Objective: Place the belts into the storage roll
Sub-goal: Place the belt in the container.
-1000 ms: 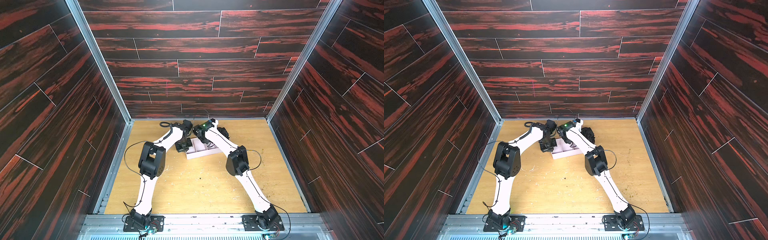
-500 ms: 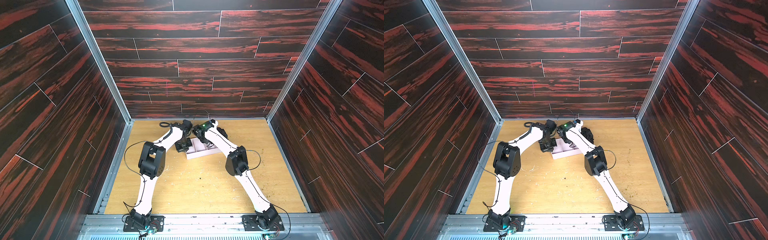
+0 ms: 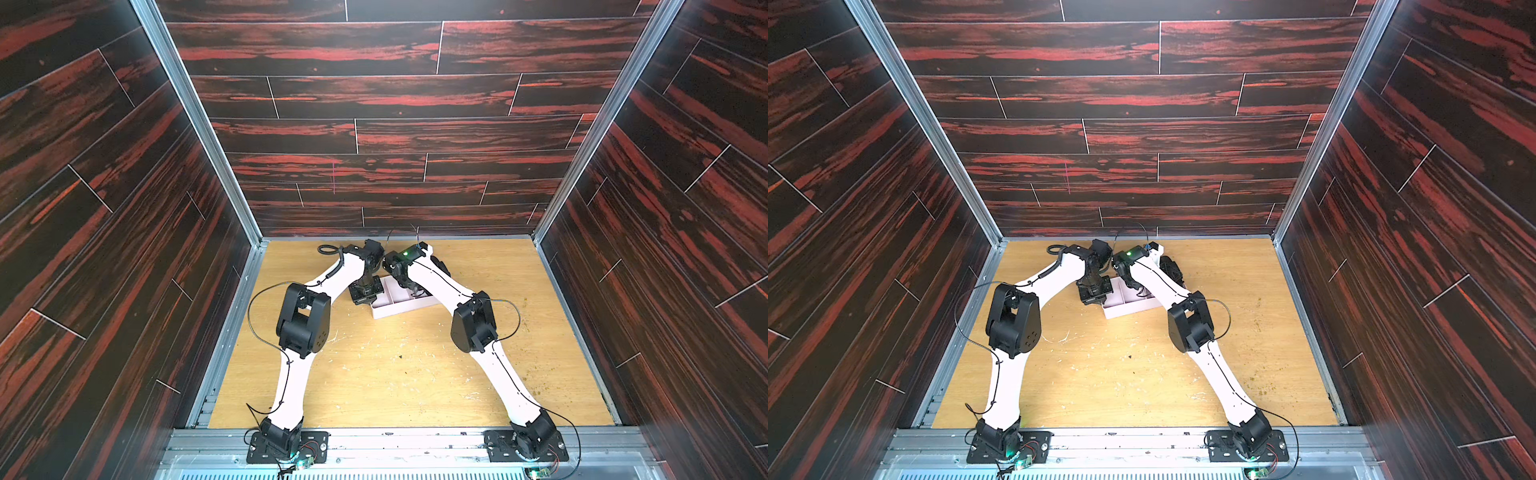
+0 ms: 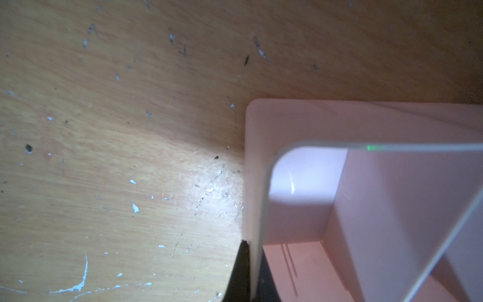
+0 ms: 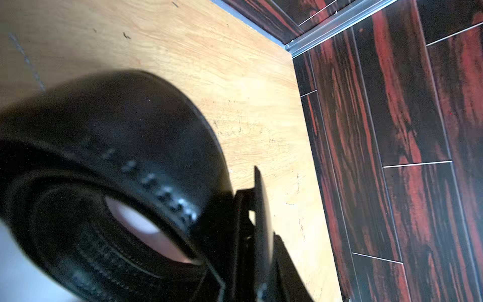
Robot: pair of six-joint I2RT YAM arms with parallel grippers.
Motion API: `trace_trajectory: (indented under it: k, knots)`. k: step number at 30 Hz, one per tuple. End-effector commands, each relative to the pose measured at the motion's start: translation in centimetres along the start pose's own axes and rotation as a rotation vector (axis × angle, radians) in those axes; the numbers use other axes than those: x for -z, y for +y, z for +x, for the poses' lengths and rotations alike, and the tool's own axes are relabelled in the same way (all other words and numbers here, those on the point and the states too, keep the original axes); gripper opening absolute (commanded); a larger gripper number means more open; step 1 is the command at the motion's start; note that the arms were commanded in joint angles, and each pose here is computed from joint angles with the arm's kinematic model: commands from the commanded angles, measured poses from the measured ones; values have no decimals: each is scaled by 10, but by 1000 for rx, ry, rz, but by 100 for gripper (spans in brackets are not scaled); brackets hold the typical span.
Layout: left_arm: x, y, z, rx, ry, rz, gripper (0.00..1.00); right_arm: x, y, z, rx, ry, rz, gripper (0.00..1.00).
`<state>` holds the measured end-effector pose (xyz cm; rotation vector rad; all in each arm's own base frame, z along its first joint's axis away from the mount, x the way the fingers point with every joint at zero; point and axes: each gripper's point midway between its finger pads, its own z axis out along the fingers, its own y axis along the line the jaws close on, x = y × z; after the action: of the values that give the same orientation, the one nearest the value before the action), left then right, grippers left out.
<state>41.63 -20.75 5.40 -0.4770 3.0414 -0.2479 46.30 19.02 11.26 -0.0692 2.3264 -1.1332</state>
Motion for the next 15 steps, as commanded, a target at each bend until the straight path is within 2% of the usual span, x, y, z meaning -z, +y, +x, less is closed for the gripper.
trace_trajectory:
  k: [1, 5, 15]
  knots:
    - [1, -49, 32, -94, 36, 92, 0, 28, 83, 49, 122, 65, -148, 0]
    - [2, -50, 32, -89, 35, 95, 0, 27, 60, 39, 82, 43, -98, 0]
    - [1, -42, 29, -71, 33, 83, 0, 40, 11, -11, -70, -58, -121, 20]
